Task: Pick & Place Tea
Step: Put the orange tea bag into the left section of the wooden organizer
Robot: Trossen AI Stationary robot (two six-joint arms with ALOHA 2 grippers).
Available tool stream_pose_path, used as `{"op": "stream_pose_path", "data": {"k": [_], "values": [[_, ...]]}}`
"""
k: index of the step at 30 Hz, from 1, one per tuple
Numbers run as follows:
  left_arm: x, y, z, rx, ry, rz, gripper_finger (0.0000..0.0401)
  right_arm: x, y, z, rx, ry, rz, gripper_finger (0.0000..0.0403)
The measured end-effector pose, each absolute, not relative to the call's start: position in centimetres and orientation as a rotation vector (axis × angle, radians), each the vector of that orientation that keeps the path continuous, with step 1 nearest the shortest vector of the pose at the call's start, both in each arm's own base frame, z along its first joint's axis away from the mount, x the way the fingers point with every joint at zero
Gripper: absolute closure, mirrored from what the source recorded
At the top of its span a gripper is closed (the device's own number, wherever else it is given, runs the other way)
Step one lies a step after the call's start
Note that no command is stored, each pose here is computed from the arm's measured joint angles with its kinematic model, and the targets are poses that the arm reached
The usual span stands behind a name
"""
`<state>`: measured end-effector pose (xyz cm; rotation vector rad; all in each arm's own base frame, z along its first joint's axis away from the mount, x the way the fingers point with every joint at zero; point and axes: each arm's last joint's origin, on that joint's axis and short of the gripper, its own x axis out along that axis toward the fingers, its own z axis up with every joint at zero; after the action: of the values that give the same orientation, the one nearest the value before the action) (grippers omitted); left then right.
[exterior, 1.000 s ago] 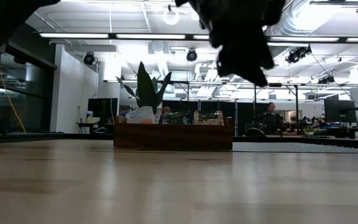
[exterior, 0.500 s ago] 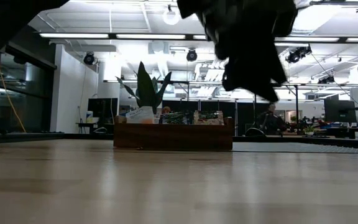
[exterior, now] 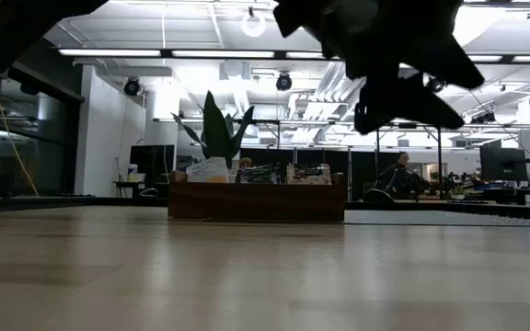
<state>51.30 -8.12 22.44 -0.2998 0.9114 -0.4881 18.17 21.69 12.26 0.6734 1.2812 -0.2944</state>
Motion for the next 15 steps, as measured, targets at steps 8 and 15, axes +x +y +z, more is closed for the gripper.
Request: {"op": "stream_pose_path", "data": {"k": [8, 15], "values": [[52.4, -8.3, 20.4, -0.396, 0.909, -0.463, 0.0215, 18.1, 21.6, 12.2, 0.416, 1.299, -0.099, 0.0403], [52.8, -9.4, 17.1, -0.538, 1.006, -0.497, 0.0215, 18.2, 21.7, 12.1, 0.264, 1.290, 0.022, 0.0403]]}}
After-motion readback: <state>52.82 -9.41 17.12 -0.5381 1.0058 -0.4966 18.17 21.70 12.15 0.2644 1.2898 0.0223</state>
